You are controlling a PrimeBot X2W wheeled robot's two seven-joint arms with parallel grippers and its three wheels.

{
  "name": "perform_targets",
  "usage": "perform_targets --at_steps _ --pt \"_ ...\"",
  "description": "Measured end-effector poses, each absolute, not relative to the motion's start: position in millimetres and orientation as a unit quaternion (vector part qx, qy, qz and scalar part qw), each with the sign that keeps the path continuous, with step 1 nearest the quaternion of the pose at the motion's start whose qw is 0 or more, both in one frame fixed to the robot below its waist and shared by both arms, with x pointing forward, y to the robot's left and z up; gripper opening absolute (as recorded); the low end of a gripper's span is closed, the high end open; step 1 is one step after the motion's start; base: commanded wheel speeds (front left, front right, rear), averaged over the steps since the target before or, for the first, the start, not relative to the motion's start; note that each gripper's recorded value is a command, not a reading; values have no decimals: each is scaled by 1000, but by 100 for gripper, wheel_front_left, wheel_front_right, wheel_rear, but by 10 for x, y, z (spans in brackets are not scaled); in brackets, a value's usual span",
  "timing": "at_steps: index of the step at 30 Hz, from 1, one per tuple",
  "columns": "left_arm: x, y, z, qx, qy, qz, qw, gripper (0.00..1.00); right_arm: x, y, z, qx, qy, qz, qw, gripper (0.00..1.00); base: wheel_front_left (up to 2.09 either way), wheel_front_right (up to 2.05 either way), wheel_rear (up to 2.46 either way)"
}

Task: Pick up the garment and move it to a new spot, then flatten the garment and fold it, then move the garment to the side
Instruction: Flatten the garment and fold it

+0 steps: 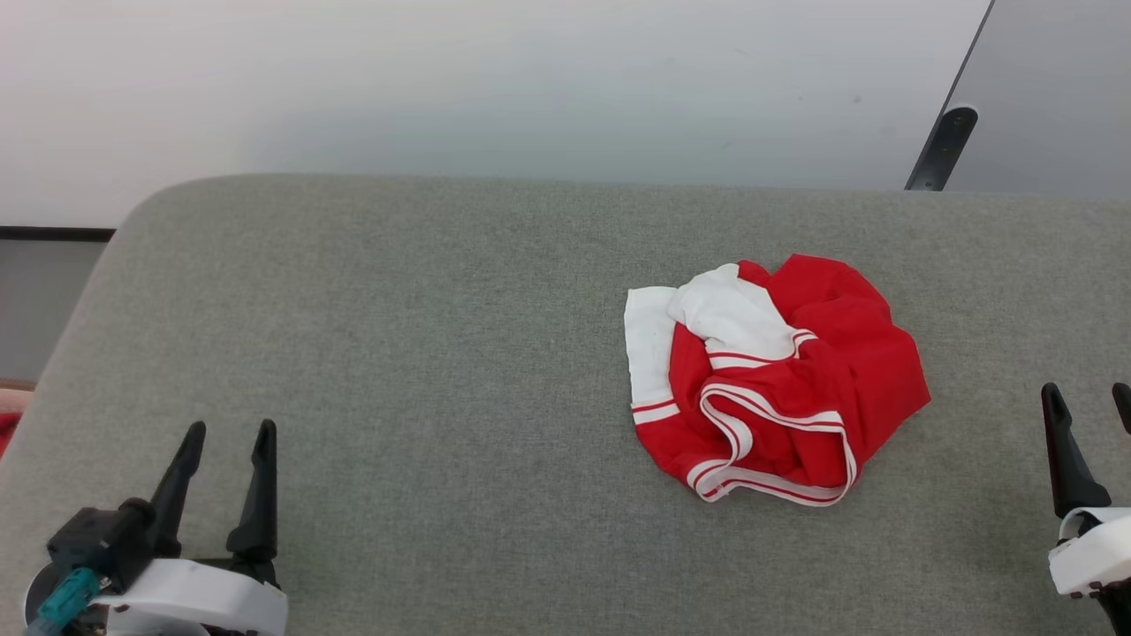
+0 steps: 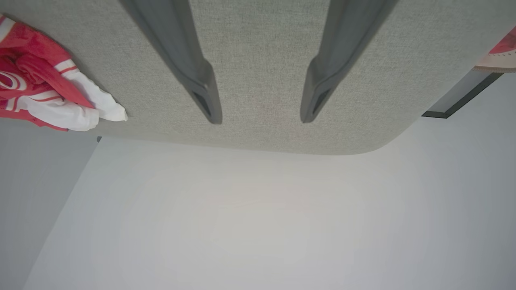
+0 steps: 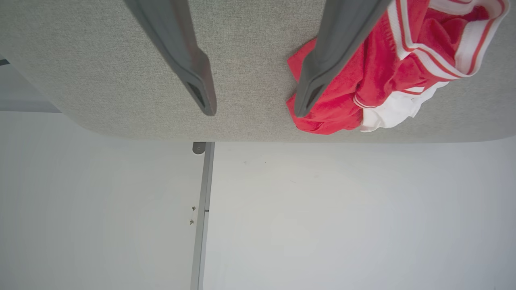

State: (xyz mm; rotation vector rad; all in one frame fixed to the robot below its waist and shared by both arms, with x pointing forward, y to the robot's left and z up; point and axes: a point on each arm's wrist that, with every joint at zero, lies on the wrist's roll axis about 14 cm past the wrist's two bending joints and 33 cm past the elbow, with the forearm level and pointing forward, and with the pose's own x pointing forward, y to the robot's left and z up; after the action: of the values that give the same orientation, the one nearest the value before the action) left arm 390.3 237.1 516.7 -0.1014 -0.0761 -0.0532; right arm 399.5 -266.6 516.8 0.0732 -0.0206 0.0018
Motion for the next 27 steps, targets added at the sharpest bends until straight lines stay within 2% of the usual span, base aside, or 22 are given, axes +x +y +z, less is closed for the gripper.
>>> perform_targets --at_steps 8,14,21,27 --pt "3870 2343 5169 -52 -42 -26 997 100 4024 -2554 5130 29 6 21 999 100 0 0 0" --pt "3854 2229 5113 -65 -38 -31 997 100 4360 -2162 5209 -44 56 110 991 100 0 0 0" --pt "3914 2140 4995 -81 -26 -27 996 100 4750 -1496 5097 -139 183 243 943 100 0 0 0" --pt "3940 2228 4891 -91 -14 -3 996 100 5000 -1197 4889 -176 280 300 895 100 0 0 0"
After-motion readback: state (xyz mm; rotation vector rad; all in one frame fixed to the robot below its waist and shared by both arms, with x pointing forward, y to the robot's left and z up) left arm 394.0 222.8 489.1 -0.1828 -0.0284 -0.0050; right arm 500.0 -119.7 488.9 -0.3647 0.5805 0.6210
